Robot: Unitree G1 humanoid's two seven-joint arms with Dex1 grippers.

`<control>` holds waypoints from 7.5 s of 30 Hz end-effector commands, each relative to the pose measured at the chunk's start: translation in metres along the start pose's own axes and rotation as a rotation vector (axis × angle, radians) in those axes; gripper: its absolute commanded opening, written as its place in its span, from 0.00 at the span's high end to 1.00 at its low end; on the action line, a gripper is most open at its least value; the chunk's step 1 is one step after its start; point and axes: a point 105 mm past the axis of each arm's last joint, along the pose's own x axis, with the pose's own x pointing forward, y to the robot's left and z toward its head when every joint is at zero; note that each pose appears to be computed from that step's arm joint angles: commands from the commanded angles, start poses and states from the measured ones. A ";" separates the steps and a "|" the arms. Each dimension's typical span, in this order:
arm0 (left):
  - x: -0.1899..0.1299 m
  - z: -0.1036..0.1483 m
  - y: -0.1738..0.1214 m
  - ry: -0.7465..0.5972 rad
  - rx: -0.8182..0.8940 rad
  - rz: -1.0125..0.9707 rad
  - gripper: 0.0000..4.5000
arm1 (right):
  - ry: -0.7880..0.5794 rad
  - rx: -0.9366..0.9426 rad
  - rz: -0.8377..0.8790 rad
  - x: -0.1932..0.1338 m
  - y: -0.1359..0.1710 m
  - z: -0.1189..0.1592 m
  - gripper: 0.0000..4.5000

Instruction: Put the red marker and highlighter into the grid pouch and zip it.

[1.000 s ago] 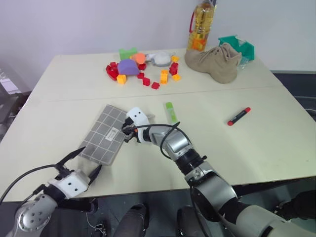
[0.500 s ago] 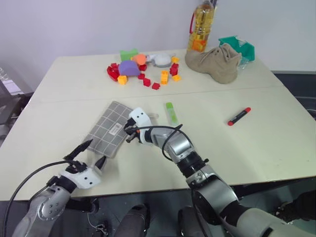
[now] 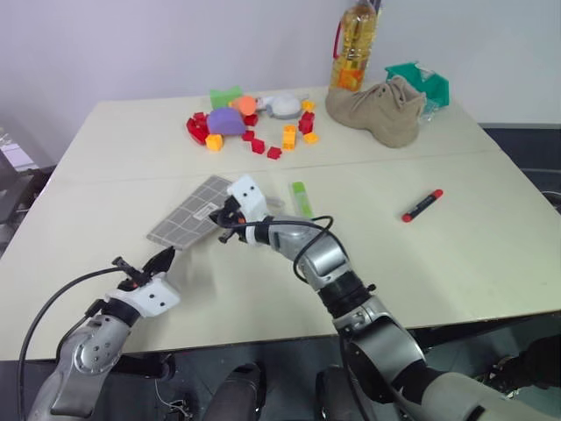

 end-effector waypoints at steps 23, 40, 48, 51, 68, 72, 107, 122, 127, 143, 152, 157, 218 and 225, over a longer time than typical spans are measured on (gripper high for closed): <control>0.006 0.023 0.002 -0.057 -0.225 -0.015 1.00 | -0.038 -0.081 -0.198 -0.082 -0.064 0.023 0.02; -0.020 -0.002 -0.013 0.037 -0.161 -0.140 0.12 | 0.083 -0.038 -0.112 0.009 -0.019 -0.007 0.99; -0.024 -0.007 -0.011 0.040 -0.116 -0.165 0.12 | 0.265 0.044 -0.162 0.038 -0.008 -0.050 0.99; -0.021 -0.007 -0.009 0.029 -0.094 -0.176 0.12 | 0.286 0.088 -0.177 0.037 -0.010 -0.057 0.99; 0.055 0.002 -0.030 -0.128 0.267 -0.389 0.12 | 0.243 0.139 -0.174 0.038 -0.008 -0.047 0.99; 0.068 0.004 -0.029 -0.136 0.249 -0.359 0.17 | 0.226 0.138 -0.174 0.038 -0.008 -0.044 1.00; 0.023 0.073 0.000 -0.263 -0.296 -0.055 1.00 | 0.058 -0.049 -0.287 -0.084 -0.083 0.015 0.02; 0.019 0.080 -0.007 -0.290 -0.350 -0.095 1.00 | 0.060 -0.058 -0.263 -0.068 -0.084 0.017 0.91; 0.020 0.079 -0.010 -0.281 -0.352 -0.107 1.00 | 0.077 -0.155 -0.221 -0.070 -0.074 0.019 0.99; 0.044 0.090 -0.019 -0.245 -0.409 -0.044 1.00 | 0.121 -0.522 0.203 -0.069 0.026 0.021 0.99; 0.058 0.090 -0.014 -0.217 -0.443 0.026 1.00 | 0.122 -0.555 0.249 -0.067 0.036 0.025 0.99; 0.054 0.080 -0.007 -0.177 -0.423 0.060 1.00 | 0.108 -0.494 0.206 -0.077 0.020 0.032 0.68; 0.055 0.101 0.001 -0.337 -0.715 -0.018 1.00 | 0.149 -0.301 -0.204 -0.145 -0.070 0.030 0.81; 0.055 0.101 -0.002 -0.334 -0.707 -0.031 1.00 | 0.176 -0.311 -0.215 -0.150 -0.074 0.028 0.81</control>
